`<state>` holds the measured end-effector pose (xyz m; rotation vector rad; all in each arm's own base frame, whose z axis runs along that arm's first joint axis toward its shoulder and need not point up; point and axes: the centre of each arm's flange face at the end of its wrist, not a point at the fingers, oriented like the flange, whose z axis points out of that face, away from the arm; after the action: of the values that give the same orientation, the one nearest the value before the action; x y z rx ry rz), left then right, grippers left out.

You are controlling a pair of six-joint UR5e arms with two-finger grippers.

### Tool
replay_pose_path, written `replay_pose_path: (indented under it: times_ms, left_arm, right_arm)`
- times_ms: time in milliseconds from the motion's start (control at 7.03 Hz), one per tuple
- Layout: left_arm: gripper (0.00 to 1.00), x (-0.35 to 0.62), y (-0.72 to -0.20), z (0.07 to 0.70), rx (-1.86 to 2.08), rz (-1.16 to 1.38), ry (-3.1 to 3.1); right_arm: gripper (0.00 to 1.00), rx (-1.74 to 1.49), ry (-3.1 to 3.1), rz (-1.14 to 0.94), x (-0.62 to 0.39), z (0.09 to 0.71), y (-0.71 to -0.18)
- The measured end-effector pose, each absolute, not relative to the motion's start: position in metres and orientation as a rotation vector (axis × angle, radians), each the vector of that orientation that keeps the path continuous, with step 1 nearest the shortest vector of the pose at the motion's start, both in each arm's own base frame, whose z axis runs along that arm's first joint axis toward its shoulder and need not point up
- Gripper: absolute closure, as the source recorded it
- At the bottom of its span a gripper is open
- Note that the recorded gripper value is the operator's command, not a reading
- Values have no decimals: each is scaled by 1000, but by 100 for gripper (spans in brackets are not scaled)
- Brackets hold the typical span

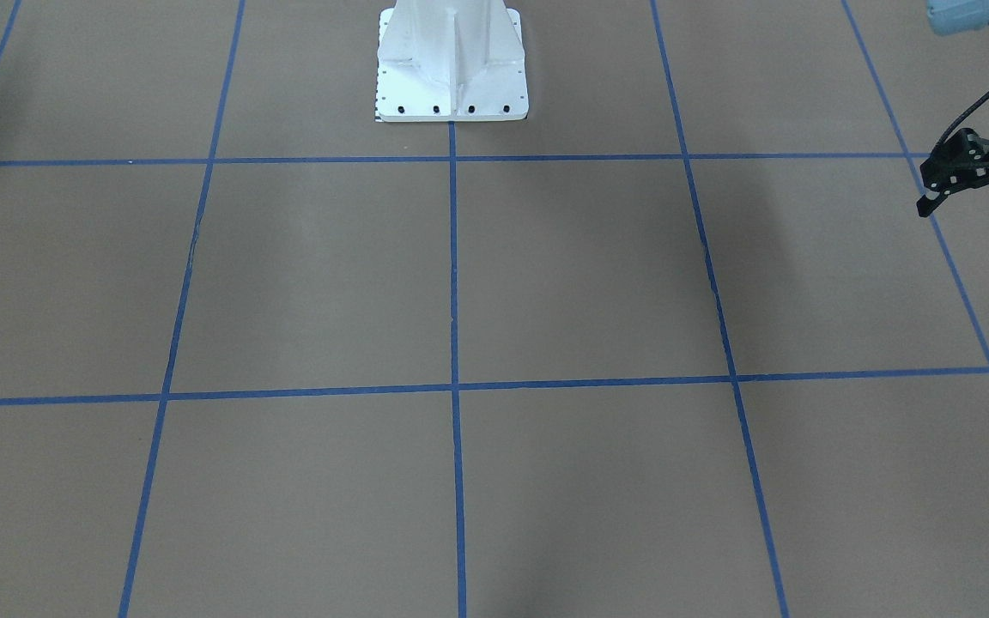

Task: Left arm hands cup to right arm to dump lemon

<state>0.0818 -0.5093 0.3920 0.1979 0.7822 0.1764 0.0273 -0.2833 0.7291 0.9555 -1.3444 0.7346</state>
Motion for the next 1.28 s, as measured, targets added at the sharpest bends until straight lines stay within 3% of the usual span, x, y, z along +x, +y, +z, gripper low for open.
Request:
replay_pose_path:
  times_ms: [712,1281]
  left_arm:
    - [0,83,-509,391,196,178,790]
    - [0,83,-510,392,193,177,790]
  right_arm:
    - [100,1344,-742,45,23,731,-295]
    - [100,1405,-727,-35,11,684,-323]
